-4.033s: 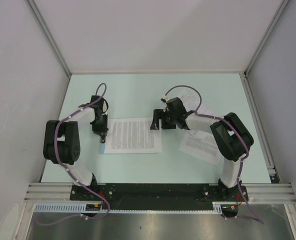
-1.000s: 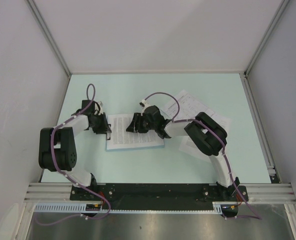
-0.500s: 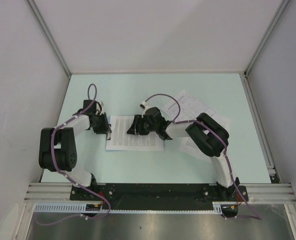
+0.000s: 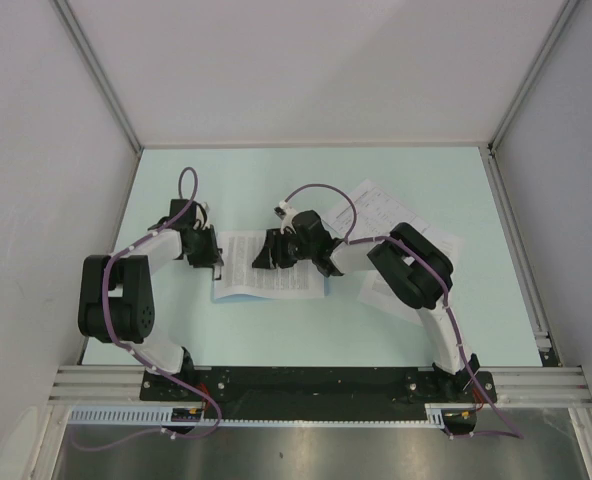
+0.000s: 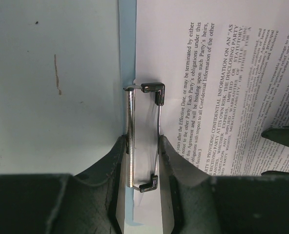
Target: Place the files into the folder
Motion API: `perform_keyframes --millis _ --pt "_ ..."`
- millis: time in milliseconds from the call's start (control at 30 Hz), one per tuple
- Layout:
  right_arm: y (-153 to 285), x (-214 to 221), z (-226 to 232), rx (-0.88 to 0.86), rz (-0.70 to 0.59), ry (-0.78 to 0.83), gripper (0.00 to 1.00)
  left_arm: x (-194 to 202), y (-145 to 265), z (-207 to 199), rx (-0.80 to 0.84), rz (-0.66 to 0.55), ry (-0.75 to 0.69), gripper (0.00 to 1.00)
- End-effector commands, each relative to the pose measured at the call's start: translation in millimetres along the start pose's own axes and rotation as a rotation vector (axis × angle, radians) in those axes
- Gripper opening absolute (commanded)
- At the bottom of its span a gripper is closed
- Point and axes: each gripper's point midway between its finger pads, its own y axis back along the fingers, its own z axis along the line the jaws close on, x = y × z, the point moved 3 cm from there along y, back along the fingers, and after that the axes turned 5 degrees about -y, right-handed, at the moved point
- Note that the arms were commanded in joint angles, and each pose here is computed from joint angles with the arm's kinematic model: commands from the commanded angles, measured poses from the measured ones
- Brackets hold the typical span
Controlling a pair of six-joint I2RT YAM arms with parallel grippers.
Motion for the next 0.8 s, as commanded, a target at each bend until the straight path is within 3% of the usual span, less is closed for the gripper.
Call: perform_keyframes --millis 0,333,500,567,633,700,733,767 --pt "-8 22 -28 0.079 0.077 0.006 0.53 27 -8 -3 0.009 0.115 -0.005 0.00" --pt "-1 18 -23 0.109 0.076 0.046 0.56 23 -6 2 -0.033 0.132 -0.025 0.00" --pt "8 2 1 0.064 0.081 0.076 0.74 7 12 10 -0.116 0.079 -0.051 0.42" --pt "21 -19 26 0.063 0.061 0.084 0.82 -9 33 12 -0.159 0.017 -0.066 0.51" --pt "39 -30 39 0.106 0.066 0.067 0.88 -31 61 4 -0.147 -0.079 -0.080 0.54" --pt "72 -67 60 0.150 -0.030 0.076 0.92 -43 83 -4 -0.128 -0.143 -0.079 0.57" --pt "87 -70 54 0.207 -0.024 0.053 0.95 -48 97 -10 -0.105 -0.193 -0.081 0.74" --pt "109 -88 56 0.256 -0.091 0.050 0.96 -51 104 -16 -0.083 -0.216 -0.075 0.81"
